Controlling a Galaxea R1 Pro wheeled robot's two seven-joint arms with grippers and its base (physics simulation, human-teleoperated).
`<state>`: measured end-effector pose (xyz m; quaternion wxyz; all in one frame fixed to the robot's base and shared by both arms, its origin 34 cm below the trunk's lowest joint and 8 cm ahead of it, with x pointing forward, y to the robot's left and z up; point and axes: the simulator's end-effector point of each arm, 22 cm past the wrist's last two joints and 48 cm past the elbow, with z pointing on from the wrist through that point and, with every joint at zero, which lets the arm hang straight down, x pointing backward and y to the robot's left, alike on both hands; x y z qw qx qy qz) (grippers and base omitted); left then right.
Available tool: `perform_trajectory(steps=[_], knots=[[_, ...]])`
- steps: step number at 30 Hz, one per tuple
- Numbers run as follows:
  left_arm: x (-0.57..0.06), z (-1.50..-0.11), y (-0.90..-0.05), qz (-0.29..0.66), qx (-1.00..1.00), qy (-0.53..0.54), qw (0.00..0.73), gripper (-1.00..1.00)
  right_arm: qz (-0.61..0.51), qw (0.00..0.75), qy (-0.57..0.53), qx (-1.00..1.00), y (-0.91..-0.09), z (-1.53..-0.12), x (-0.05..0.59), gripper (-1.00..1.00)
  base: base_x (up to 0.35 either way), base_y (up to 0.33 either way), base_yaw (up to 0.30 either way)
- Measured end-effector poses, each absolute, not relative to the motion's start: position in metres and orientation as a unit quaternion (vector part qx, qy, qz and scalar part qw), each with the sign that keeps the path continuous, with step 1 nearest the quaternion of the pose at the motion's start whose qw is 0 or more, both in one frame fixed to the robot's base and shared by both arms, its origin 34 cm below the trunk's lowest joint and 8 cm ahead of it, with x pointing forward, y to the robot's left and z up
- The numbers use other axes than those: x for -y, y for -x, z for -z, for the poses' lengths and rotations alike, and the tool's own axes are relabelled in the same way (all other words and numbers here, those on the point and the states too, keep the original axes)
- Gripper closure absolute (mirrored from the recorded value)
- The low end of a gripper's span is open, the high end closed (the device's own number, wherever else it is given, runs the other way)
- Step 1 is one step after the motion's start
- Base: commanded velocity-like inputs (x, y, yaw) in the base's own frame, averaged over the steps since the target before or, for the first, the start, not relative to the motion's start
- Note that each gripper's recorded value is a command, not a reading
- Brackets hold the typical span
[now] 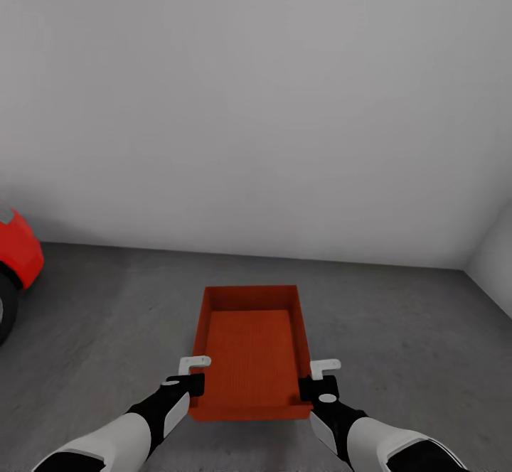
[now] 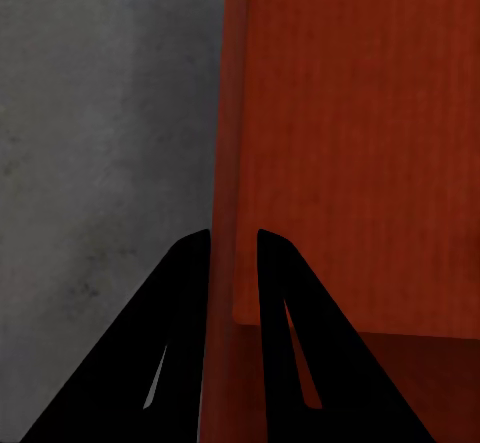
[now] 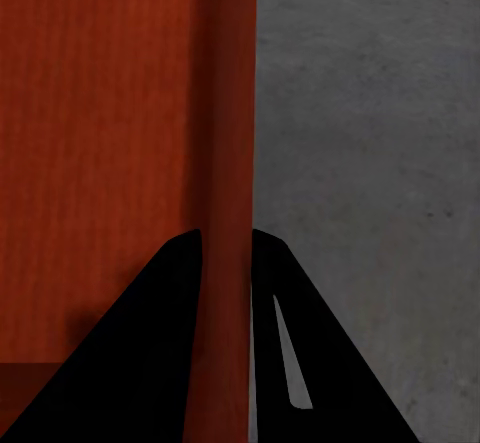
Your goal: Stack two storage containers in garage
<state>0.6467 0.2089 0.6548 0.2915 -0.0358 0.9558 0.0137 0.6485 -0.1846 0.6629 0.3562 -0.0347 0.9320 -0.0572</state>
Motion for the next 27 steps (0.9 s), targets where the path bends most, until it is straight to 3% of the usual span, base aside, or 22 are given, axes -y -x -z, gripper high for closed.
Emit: perform_trajectory(steps=[27], knots=[[-0.209, -0.635, -0.637, -0.014, -0.961, 0.035, 0.275, 1.0, 0.057, 0.34, 0.036, -0.938, -0.639, -0.643, 0.185, 1.0, 0.0, 0.0, 0.0]])
